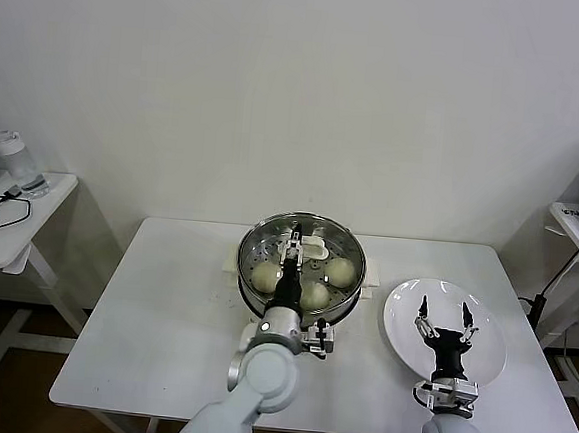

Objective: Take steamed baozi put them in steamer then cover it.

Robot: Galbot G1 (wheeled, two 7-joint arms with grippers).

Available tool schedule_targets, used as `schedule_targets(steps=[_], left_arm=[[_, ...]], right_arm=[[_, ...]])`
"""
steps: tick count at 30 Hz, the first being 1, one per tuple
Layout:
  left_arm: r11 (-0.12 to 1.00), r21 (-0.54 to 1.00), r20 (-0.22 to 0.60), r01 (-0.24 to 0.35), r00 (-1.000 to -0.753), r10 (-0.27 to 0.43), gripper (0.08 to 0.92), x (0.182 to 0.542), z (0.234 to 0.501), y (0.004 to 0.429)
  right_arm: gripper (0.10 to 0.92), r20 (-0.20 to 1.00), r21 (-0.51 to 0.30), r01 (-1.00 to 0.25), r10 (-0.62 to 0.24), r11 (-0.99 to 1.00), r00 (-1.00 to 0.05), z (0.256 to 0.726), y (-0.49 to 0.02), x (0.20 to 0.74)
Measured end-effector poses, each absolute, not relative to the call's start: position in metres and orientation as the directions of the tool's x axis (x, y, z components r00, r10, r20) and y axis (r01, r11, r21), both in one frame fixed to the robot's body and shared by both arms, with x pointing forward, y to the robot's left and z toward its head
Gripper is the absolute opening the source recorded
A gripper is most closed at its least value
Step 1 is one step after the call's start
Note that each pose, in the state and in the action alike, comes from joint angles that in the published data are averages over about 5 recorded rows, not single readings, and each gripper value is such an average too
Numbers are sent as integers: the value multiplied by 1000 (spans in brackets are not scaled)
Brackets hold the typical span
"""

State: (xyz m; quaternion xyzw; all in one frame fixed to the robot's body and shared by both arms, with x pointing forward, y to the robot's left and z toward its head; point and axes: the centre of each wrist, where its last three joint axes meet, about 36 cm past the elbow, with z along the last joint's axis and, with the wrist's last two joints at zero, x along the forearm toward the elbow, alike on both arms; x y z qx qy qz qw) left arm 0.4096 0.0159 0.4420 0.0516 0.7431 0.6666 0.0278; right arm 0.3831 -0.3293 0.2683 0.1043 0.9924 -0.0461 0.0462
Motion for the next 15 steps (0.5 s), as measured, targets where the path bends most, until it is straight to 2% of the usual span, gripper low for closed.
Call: schedule_targets(steps=[5,11,15], left_arm=[[174,985,2,24,-992,123,819,392,462,35],[289,957,-37,1,-991,125,823,373,488,75],[407,914,-67,-11,-990,123,823,370,493,109]], right_arm=[[823,-98,-83,213,204,974,-974,271,-330,382],[823,-65,-74,209,204,975,-977,275,-329,380],[823,-37,-42,203,202,978,-979,281,-327,380]])
